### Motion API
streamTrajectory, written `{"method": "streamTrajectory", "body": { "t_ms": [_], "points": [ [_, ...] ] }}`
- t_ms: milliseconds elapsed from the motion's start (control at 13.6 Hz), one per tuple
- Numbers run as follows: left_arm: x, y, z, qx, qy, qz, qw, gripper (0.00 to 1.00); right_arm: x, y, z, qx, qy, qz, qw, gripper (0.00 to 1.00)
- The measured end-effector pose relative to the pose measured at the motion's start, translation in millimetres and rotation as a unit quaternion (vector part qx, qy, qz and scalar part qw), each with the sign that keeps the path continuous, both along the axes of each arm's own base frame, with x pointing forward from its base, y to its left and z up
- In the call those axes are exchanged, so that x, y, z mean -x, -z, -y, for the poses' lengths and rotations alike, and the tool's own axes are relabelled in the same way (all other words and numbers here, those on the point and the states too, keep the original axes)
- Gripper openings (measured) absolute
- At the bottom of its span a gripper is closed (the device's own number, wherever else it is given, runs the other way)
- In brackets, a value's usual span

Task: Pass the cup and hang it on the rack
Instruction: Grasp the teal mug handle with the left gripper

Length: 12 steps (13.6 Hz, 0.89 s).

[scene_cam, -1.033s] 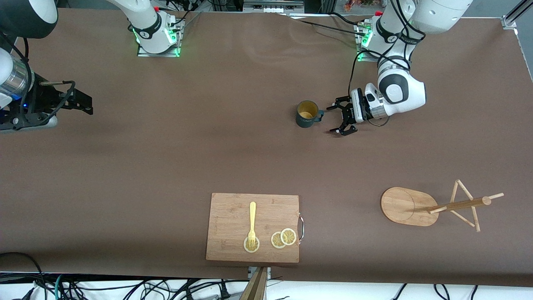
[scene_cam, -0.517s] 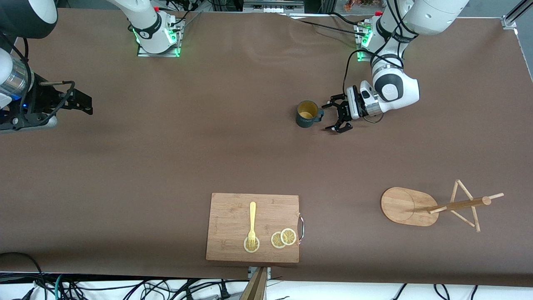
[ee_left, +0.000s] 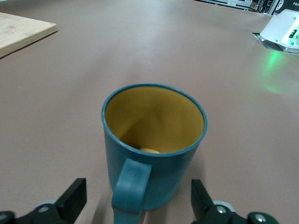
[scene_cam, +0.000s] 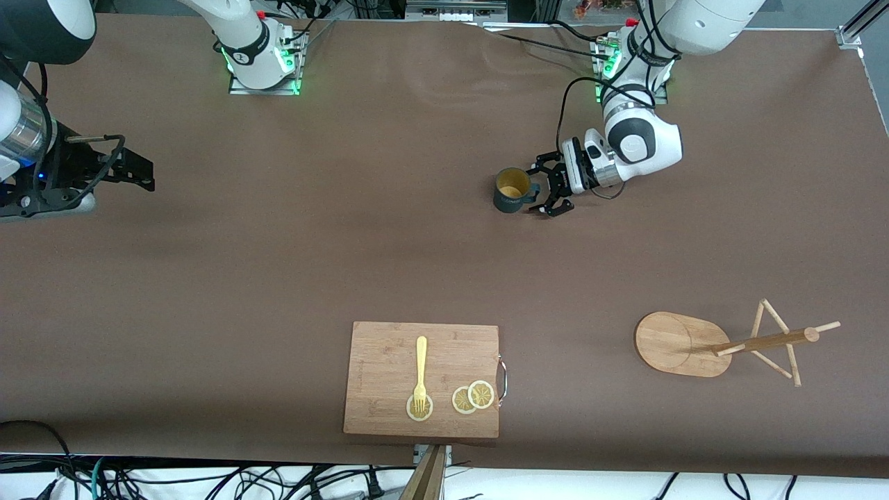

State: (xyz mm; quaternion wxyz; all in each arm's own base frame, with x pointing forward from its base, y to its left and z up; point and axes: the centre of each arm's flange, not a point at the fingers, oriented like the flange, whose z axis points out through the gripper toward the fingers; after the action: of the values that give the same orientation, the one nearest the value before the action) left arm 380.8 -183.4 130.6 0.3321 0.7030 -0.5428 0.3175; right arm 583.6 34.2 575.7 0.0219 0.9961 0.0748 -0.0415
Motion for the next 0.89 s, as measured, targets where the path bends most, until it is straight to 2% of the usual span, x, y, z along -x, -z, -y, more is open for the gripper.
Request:
{"method": "streamTrajectory", "body": {
  "t_ms": [74,148,443,590,886],
  "points": [
    [0,0,-1,-0.002,0.004,0.006,1.0,0.95,0,0,0,0.0,0.0,0.0,1.0,1.0],
    [0,1,-2,-0.003,0.006,0.011,1.0,0.89,0,0,0,0.0,0.0,0.0,1.0,1.0],
    [-2,1,-6,-0.004,0.001,0.011,1.0,0.44,0,0,0,0.0,0.0,0.0,1.0,1.0],
    [-4,1,-11,-0.002,-0.02,-0.008,1.0,0.23,0,0,0,0.0,0.0,0.0,1.0,1.0],
    [-18,-9,-22,0.013,-0.104,-0.101,0.989,0.21,0,0,0,0.0,0.0,0.0,1.0,1.0]
  ]
}}
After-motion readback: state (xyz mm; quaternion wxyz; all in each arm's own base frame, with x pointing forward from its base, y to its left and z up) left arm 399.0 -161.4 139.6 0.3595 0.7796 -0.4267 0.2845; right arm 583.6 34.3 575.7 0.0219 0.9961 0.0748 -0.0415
